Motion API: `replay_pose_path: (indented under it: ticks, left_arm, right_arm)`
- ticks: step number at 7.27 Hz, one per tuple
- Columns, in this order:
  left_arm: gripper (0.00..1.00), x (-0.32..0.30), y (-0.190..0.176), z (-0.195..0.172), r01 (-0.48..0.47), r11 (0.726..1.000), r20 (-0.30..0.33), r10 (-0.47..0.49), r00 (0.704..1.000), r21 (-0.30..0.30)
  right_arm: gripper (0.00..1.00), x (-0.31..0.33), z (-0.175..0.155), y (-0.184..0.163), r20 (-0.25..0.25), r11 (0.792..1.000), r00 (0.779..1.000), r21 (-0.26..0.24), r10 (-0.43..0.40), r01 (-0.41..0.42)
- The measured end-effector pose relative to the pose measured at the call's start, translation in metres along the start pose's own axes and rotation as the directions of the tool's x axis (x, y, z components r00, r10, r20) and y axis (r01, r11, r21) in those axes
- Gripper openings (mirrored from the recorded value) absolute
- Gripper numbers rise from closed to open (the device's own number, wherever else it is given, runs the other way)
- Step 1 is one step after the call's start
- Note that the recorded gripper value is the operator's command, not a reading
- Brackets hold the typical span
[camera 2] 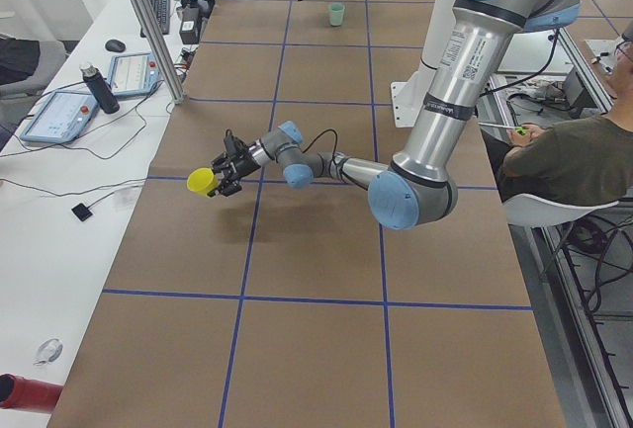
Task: Transfer and stack yellow cup on green cup
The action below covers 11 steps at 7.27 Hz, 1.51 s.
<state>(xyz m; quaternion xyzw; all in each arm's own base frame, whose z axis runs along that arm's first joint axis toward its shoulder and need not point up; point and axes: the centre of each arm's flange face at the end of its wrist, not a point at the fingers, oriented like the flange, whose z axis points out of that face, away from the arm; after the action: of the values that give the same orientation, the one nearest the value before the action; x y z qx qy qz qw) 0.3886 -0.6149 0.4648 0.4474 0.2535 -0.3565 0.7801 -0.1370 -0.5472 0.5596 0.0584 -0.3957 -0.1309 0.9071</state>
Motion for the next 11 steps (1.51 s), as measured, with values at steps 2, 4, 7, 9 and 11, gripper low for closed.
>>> replay_pose_path:
  ticks: [2,4,7,9,11]
  left_arm:
    - [0.44,0.076,-0.013,-0.035,-0.134,0.991,-0.243,0.129,0.961,-0.004]
    - [0.47,0.135,-0.005,-0.074,-0.177,0.984,-0.381,0.16,0.911,-0.009]
    - [0.47,0.219,0.029,-0.144,-0.231,0.972,-0.542,0.17,0.823,-0.045]
    - [0.48,0.253,0.037,-0.179,-0.287,0.954,-0.686,0.151,0.712,-0.087]
    - [0.51,0.257,0.054,-0.196,-0.34,0.939,-0.764,0.185,0.618,-0.047]
  right_arm:
    - [1.0,-0.003,-0.002,-0.006,0.001,1.0,1.0,0.005,0.004,-0.004]
    - [1.0,-0.012,-0.009,-0.019,0.006,1.0,1.0,0.022,0.001,-0.001]
    - [1.0,-0.06,-0.03,-0.06,0.039,0.995,0.997,0.072,0.063,-0.066]
    - [1.0,-0.136,-0.036,-0.093,0.096,0.988,0.988,0.086,0.121,-0.129]
    - [1.0,-0.219,-0.037,-0.117,0.157,0.984,0.978,0.089,0.139,-0.154]
